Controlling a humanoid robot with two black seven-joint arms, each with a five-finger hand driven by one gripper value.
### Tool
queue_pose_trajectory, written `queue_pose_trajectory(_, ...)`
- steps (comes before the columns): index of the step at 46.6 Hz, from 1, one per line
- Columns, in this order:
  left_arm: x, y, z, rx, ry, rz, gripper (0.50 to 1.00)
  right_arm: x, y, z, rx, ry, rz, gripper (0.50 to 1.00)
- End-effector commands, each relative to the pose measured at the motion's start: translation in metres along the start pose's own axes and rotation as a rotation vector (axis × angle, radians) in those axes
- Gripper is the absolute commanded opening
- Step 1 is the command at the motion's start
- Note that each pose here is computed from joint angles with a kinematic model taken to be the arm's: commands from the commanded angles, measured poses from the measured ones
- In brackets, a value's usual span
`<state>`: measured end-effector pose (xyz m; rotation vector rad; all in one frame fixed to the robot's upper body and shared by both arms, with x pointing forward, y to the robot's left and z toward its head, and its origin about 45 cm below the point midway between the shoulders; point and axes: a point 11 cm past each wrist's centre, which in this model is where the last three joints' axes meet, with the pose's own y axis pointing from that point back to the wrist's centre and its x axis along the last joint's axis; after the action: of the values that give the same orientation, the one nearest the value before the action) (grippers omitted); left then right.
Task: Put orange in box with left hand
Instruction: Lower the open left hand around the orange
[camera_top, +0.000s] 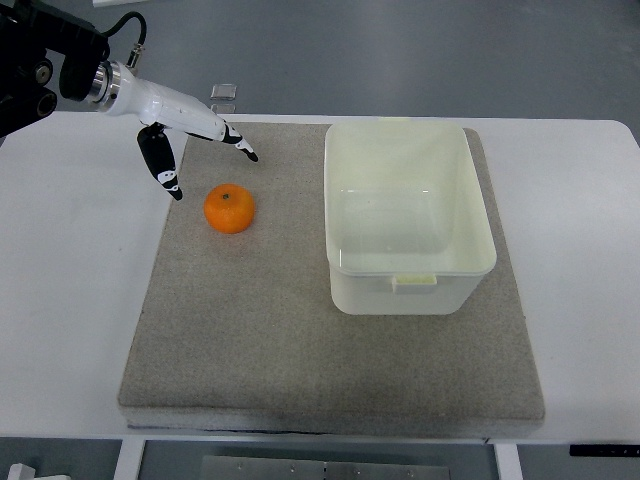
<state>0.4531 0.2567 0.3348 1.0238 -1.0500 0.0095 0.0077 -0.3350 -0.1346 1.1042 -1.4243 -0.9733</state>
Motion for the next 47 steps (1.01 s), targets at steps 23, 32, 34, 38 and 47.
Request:
queue_pose_trajectory(23, -0.035, -0.026, 0.002, -0.022, -0.031, -0.039, 0.994, 0.0, 0.0, 0.0, 0.0, -0.002, 0.0, 0.944)
queue_pose_trajectory(32, -0.035, -0.028, 0.002, -0.023, -0.036, -0.036, 0.994, 0.0, 0.0, 0.0, 0.0, -0.002, 0.0, 0.944)
queue_pose_trajectory(34, -0.034, -0.028, 0.002, -0.021, -0.037, -0.034, 0.994, 0.0, 0.0, 0.0, 0.0, -0.001, 0.0, 0.944)
queue_pose_trajectory(38, -0.037, -0.033, 0.004, -0.027, -0.035, -0.04, 0.994, 0.0, 0.0, 0.0, 0.0, 0.001, 0.0, 0.944)
queue_pose_trajectory(47, -0.042, -0.042, 0.006, -0.034, -0.031, -0.049, 0.994, 0.0, 0.0, 0.0, 0.0, -0.001, 0.0, 0.944)
